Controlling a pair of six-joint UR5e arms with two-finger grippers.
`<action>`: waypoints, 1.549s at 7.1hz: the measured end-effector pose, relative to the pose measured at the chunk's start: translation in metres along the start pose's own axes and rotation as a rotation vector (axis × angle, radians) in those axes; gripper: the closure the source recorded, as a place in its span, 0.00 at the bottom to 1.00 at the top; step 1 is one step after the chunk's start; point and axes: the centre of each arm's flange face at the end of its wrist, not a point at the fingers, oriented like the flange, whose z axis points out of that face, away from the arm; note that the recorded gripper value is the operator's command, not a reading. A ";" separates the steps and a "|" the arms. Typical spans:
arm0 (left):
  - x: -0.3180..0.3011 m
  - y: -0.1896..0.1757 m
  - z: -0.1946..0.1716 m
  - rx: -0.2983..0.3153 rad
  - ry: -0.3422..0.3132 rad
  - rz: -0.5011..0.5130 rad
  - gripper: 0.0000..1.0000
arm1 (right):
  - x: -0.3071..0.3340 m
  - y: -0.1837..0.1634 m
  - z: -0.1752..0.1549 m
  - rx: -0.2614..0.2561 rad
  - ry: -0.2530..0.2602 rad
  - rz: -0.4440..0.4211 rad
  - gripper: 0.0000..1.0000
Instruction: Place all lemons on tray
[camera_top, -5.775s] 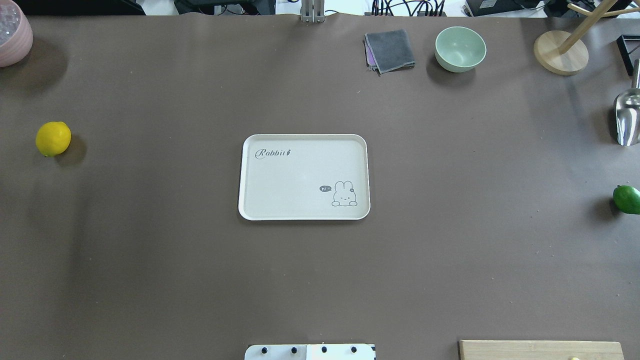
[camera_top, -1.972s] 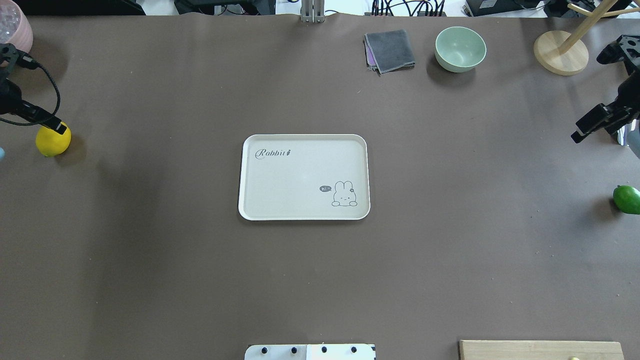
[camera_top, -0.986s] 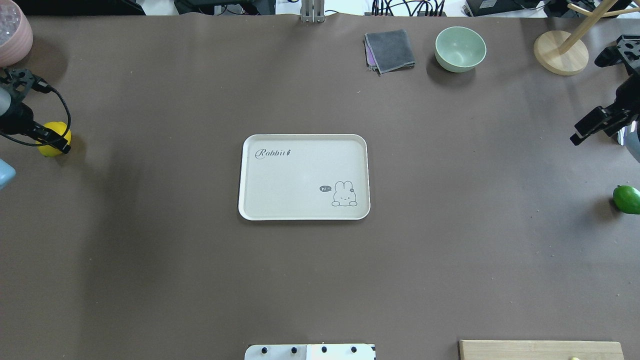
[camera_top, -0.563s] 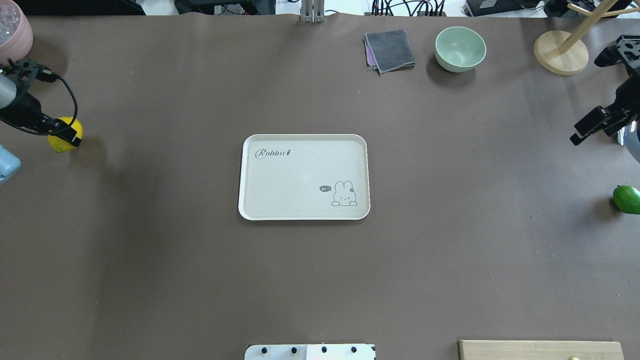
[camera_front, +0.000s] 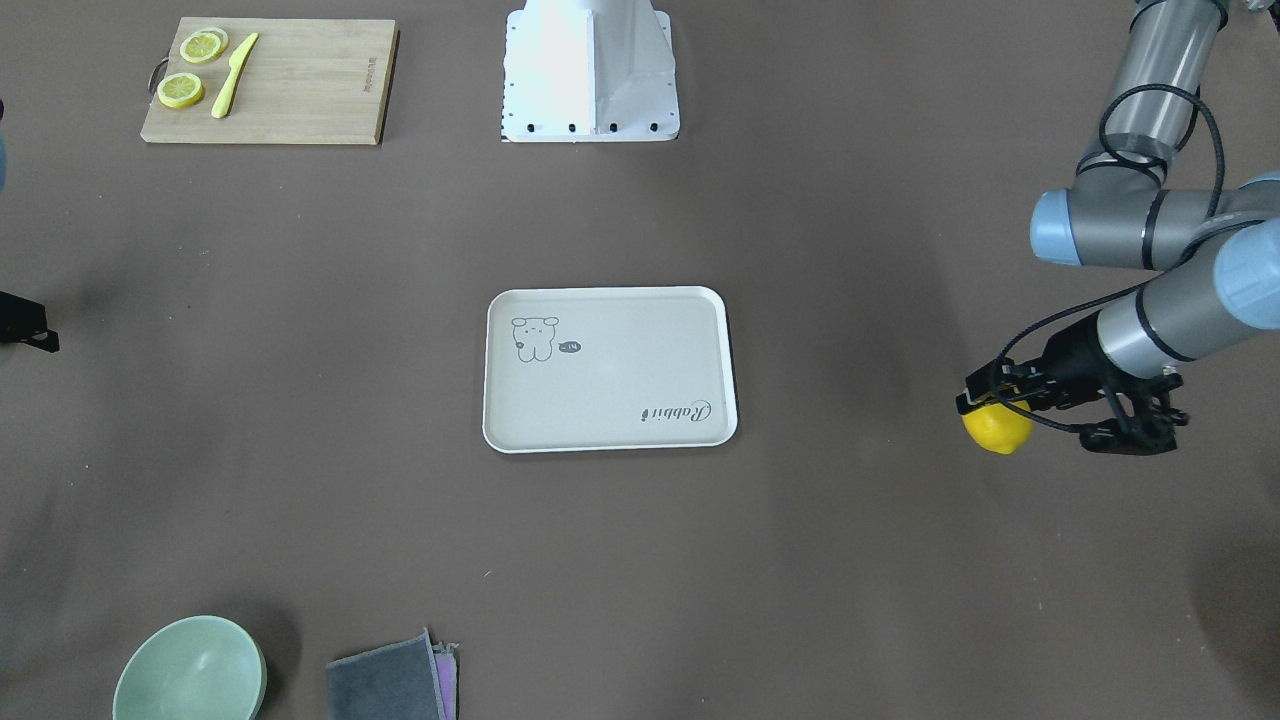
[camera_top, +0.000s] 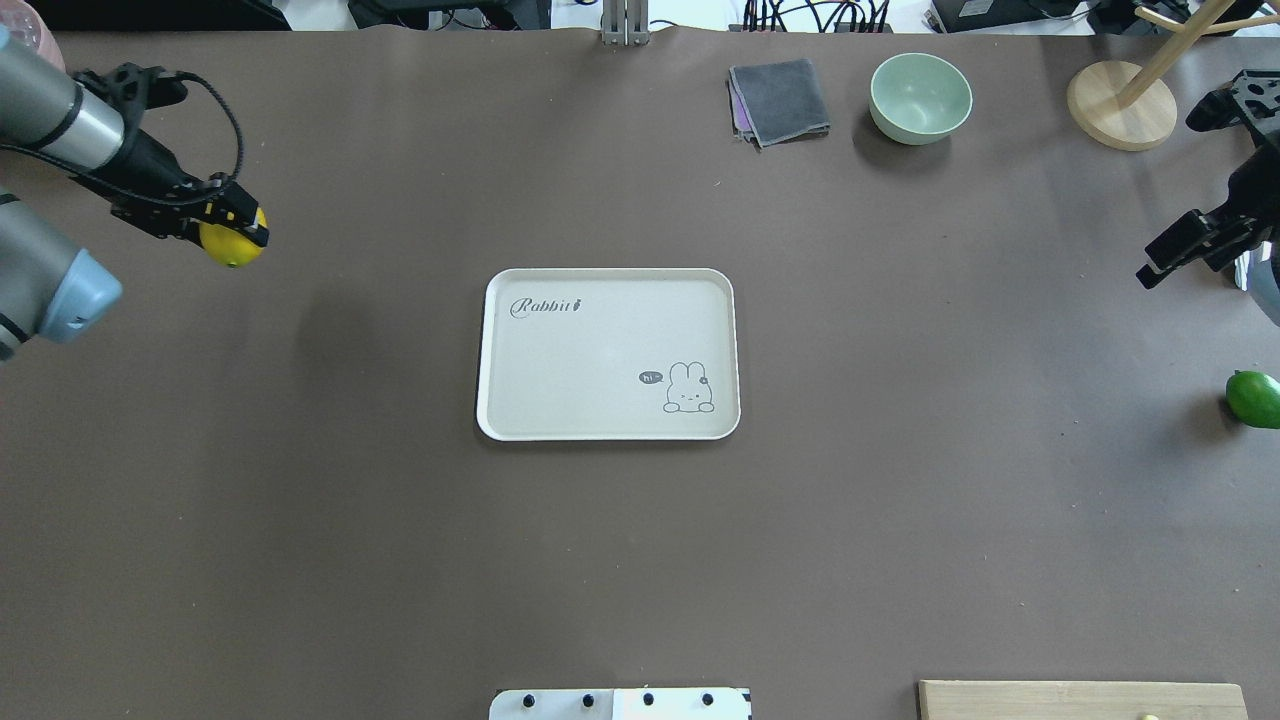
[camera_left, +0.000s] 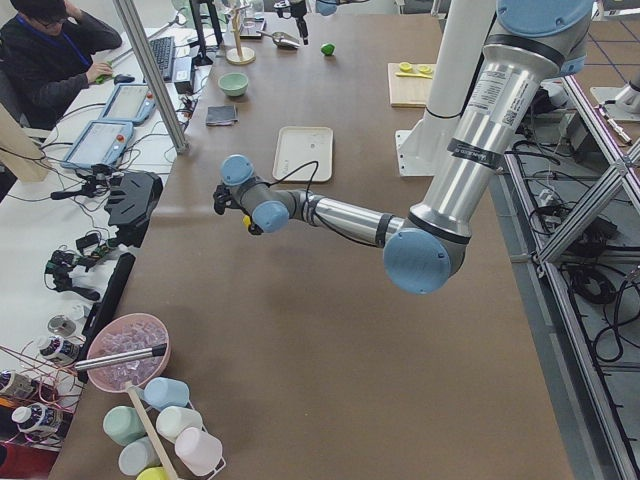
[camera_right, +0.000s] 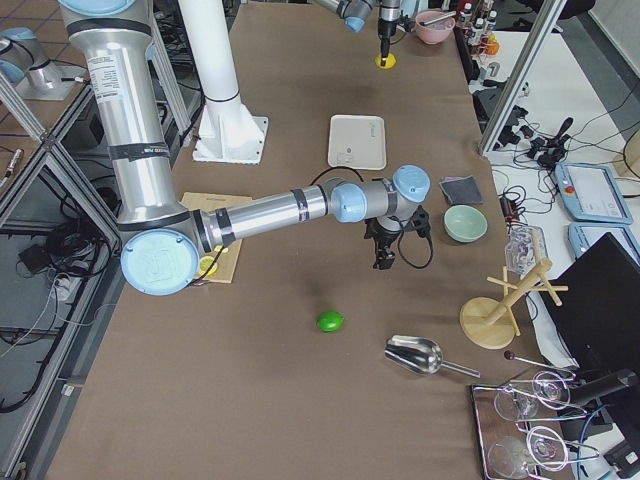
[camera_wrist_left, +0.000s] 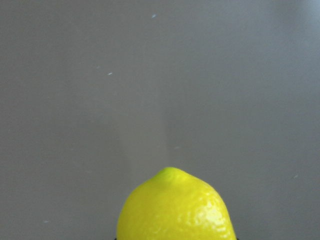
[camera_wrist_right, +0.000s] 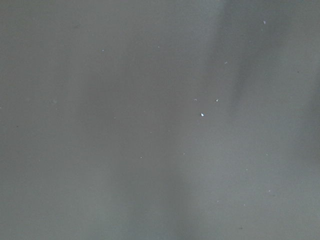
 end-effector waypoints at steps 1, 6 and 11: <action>0.055 0.012 0.018 -0.032 0.034 -0.046 1.00 | -0.002 -0.001 0.000 -0.001 0.000 0.000 0.00; 0.236 0.092 0.114 -0.061 0.060 -0.137 0.02 | -0.006 -0.002 0.002 -0.002 -0.001 0.003 0.00; 0.247 0.099 0.111 -0.056 0.073 -0.128 0.02 | -0.007 -0.003 0.002 -0.002 -0.002 0.003 0.00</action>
